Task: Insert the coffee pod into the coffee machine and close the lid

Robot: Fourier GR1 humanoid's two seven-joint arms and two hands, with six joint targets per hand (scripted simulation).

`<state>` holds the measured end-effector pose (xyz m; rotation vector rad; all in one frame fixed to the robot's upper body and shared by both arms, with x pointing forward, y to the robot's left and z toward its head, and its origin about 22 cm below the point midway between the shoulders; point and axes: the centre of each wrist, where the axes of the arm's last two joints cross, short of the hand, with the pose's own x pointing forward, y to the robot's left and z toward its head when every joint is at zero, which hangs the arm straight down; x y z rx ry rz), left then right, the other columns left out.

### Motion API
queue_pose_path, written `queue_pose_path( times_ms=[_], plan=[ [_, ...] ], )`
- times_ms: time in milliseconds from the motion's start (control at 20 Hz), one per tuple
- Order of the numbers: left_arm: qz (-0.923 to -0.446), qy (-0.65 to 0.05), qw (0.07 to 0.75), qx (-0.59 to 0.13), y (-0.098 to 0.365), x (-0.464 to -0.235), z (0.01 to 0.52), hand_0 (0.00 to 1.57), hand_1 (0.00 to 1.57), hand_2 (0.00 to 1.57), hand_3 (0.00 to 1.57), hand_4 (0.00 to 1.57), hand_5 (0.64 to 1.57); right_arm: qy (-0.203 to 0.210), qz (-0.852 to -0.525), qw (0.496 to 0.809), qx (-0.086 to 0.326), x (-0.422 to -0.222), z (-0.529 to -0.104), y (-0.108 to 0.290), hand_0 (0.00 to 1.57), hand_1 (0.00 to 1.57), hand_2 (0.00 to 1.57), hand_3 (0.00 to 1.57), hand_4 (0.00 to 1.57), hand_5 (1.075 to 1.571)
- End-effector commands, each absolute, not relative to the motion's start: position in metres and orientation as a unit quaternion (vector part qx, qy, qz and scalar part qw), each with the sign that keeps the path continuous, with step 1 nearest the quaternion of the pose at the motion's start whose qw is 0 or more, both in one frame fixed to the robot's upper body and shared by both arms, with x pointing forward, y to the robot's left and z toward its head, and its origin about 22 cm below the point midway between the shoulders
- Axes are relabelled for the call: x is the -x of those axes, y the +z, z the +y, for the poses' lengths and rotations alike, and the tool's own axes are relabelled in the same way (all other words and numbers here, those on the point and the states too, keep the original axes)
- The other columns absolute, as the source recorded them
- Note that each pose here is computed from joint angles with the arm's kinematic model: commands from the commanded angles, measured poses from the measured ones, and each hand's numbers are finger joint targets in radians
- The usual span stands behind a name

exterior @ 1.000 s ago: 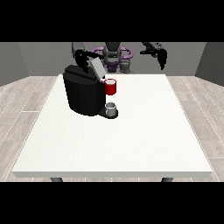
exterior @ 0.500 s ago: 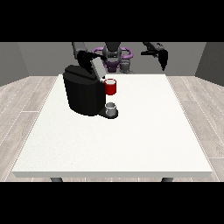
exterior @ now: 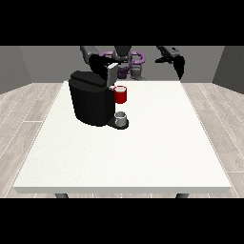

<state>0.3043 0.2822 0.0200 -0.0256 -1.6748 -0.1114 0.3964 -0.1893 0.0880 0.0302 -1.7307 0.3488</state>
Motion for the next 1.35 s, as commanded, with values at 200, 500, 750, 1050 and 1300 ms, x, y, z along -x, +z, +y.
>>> queue_pose_path(
  times_ms=[200,500,750,1050,1300],
  plan=[
    [-0.751,-0.048,0.658,0.019,0.024,-0.308,0.281,0.00,0.00,0.00,0.00,0.17,1.571,0.194,-0.768,0.610,0.002,-0.403,-0.154,0.102,0.00,0.00,0.00,0.00,0.17,1.571],
    [-0.757,-0.064,0.649,0.029,0.015,-0.302,0.273,0.00,0.00,0.00,0.00,0.20,1.571,0.204,-0.767,0.609,0.004,-0.403,-0.132,0.108,0.00,0.00,0.00,0.00,0.14,1.571],
    [-0.768,-0.061,0.637,0.033,0.010,-0.296,0.257,0.00,0.00,0.00,0.00,0.14,1.571,0.216,-0.774,0.595,-0.017,-0.397,-0.135,0.089,0.00,0.00,0.00,0.00,0.03,1.571],
    [-0.749,-0.030,0.661,0.032,-0.009,-0.292,0.264,0.00,0.00,0.00,0.00,0.19,1.571,0.191,-0.773,0.595,-0.110,-0.356,-0.121,0.049,0.00,0.00,0.00,0.00,0.28,1.571],
    [-0.722,-0.011,0.692,0.004,-0.037,-0.265,0.287,0.00,0.00,0.00,0.00,0.19,1.571,0.120,-0.747,0.643,-0.122,-0.321,-0.141,0.008,0.00,0.00,0.00,0.00,0.16,1.571]
  ],
)
